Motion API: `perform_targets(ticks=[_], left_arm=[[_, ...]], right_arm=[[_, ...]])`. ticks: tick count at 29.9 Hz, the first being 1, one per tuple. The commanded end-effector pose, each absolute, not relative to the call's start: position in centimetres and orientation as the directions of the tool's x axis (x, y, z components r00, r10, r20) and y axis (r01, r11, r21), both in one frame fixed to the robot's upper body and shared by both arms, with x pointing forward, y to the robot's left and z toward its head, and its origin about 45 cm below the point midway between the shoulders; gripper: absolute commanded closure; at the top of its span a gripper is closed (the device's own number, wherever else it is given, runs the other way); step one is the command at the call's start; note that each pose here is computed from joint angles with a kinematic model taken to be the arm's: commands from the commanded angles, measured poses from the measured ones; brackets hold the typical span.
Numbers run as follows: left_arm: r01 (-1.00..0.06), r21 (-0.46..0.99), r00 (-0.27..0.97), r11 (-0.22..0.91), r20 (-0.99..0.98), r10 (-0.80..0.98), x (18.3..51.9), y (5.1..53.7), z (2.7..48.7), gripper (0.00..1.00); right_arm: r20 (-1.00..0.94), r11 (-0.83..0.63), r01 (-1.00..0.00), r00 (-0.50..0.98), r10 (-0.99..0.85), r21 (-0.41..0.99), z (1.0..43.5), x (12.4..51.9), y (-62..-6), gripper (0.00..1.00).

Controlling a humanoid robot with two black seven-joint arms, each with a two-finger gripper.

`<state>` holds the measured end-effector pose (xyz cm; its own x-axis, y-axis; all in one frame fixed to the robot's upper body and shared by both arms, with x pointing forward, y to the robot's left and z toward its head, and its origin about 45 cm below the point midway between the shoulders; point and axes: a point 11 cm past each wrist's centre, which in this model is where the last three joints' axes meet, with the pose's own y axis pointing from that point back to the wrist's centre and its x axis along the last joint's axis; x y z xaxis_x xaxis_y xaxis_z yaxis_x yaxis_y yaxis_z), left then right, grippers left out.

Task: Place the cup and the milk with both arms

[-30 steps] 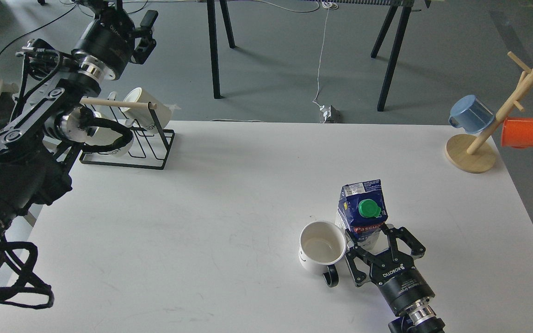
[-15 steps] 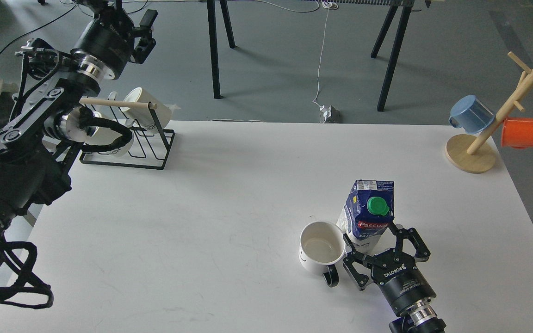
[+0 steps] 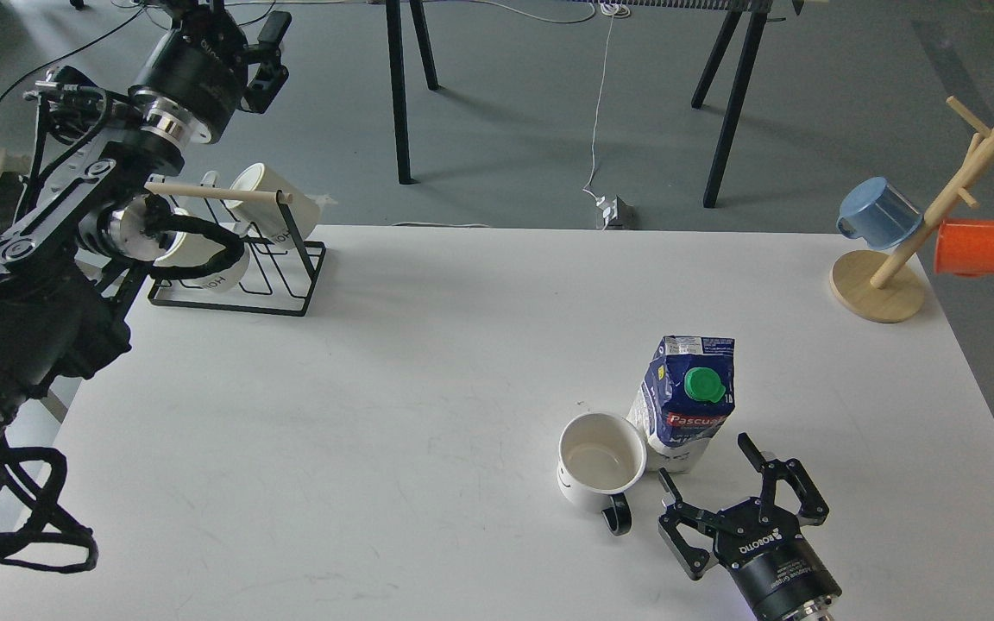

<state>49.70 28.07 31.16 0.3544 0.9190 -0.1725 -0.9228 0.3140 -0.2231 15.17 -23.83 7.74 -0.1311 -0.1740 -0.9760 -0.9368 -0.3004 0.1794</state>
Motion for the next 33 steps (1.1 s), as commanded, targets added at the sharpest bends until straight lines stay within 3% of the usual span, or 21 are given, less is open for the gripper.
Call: perform_targets(ticks=[1,13,22,29,33], left_arm=[[-0.925,-0.230,0.344,0.301,-0.173,0.923,49.8,28.8,31.6,0.00],[-0.927,-0.241,0.335,0.286,-0.196,0.922,49.8,28.9,31.9,0.00],[-0.948,-0.243,0.290,0.206,-0.389,0.875,50.2,28.8,31.0,0.00],[-0.960,-0.242,0.250,0.142,-0.512,0.822,50.3,29.7,30.7,0.00],[-0.968,-0.220,0.231,0.123,-0.571,0.788,50.4,30.2,30.5,0.00]], right_arm=[[-0.966,-0.258,-0.949,-0.121,-0.230,0.181,8.9,14.7,-27.1,0.02],[-0.789,-0.066,-0.997,0.002,-0.614,0.048,18.9,19.3,-44.2,0.02],[-0.693,0.022,-0.980,0.123,-0.710,-0.197,26.4,29.8,-49.9,0.01],[-0.630,-0.070,-0.966,0.218,-0.745,-0.250,31.4,39.2,-47.8,0.01],[-0.646,-0.040,-0.969,0.194,-0.739,-0.245,31.7,42.8,-47.2,0.01]])
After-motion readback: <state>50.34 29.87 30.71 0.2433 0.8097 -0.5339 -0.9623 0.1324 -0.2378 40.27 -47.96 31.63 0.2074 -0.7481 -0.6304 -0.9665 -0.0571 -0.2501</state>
